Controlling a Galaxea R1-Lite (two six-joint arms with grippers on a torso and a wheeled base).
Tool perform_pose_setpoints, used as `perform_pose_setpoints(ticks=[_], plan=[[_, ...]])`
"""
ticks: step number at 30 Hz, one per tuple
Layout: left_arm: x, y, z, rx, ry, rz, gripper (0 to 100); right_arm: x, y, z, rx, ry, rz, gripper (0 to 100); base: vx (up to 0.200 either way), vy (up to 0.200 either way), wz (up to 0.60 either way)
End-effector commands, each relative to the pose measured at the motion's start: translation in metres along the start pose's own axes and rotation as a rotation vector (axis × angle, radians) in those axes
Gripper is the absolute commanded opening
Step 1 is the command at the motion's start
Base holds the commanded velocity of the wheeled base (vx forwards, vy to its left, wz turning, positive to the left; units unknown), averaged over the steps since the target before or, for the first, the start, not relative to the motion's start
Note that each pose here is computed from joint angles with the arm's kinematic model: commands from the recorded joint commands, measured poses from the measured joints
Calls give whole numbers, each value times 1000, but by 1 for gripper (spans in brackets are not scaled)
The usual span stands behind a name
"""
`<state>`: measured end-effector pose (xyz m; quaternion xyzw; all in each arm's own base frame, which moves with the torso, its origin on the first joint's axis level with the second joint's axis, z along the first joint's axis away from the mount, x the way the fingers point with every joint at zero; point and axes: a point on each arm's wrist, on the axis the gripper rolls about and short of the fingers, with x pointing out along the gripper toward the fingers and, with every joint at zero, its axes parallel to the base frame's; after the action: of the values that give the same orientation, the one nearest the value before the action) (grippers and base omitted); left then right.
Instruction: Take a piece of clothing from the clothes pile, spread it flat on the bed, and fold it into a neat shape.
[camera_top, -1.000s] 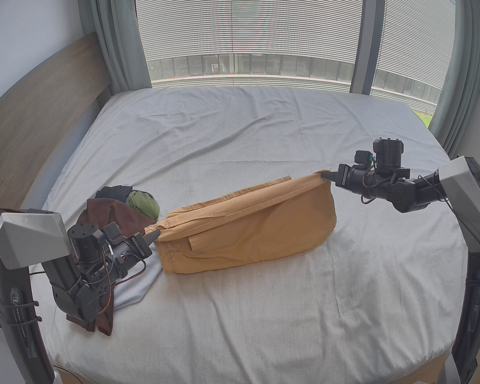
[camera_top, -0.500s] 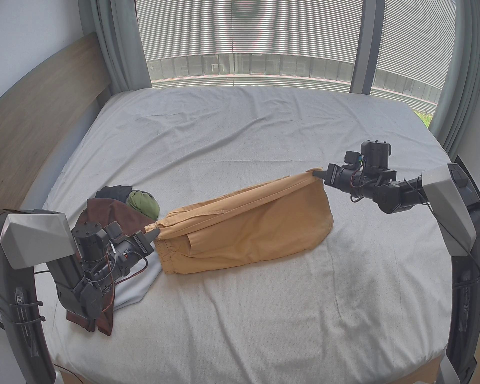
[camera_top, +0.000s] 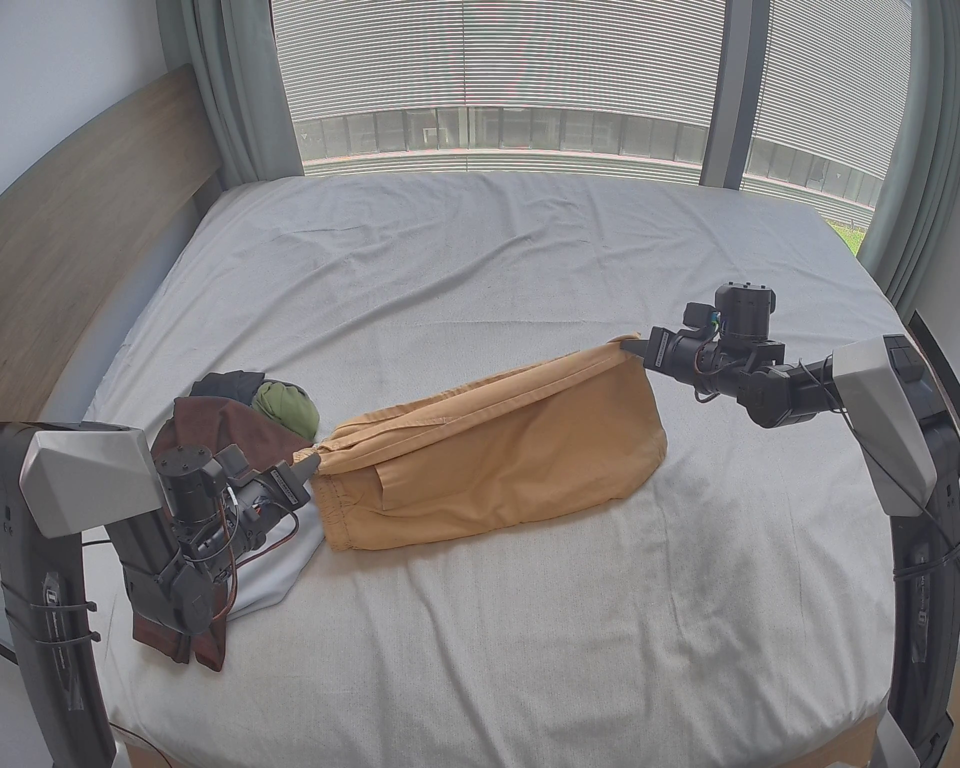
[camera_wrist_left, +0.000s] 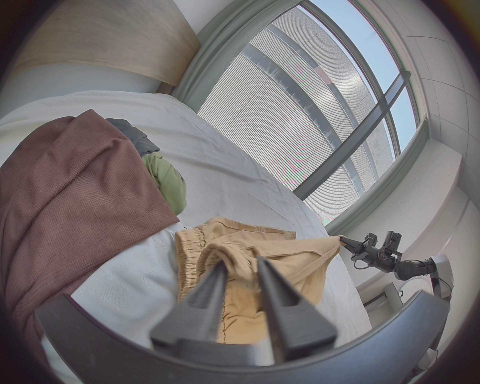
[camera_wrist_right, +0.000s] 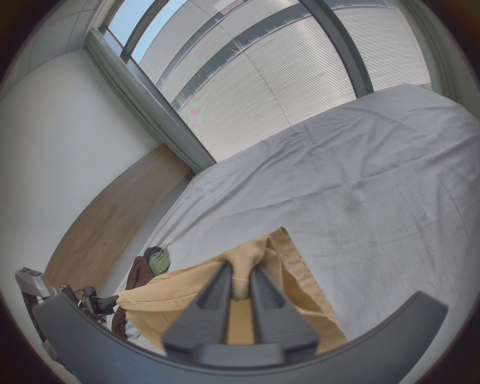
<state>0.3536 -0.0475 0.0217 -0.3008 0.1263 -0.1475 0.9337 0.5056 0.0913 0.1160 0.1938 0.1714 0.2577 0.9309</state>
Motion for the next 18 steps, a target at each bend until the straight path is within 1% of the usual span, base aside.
perform_pose_setpoints(ticks=[1,7,8,16,18], plan=[[3,4,-3,-2,1,10,100,4,-1,-1,-1,-5,7,100,0,0,0],[6,6,6,2,-41,18,100,19,-11,-7,-22,-61,11,100,0,0,0],[6,9,7,1,-51,31,100,18,-10,-4,-21,-90,7,100,0,0,0],[3,5,12,3,-63,28,100,1,1,2,-5,-77,2,100,0,0,0],[0,-1,17,6,-74,13,100,-16,11,5,-1,-60,-2,100,0,0,0]])
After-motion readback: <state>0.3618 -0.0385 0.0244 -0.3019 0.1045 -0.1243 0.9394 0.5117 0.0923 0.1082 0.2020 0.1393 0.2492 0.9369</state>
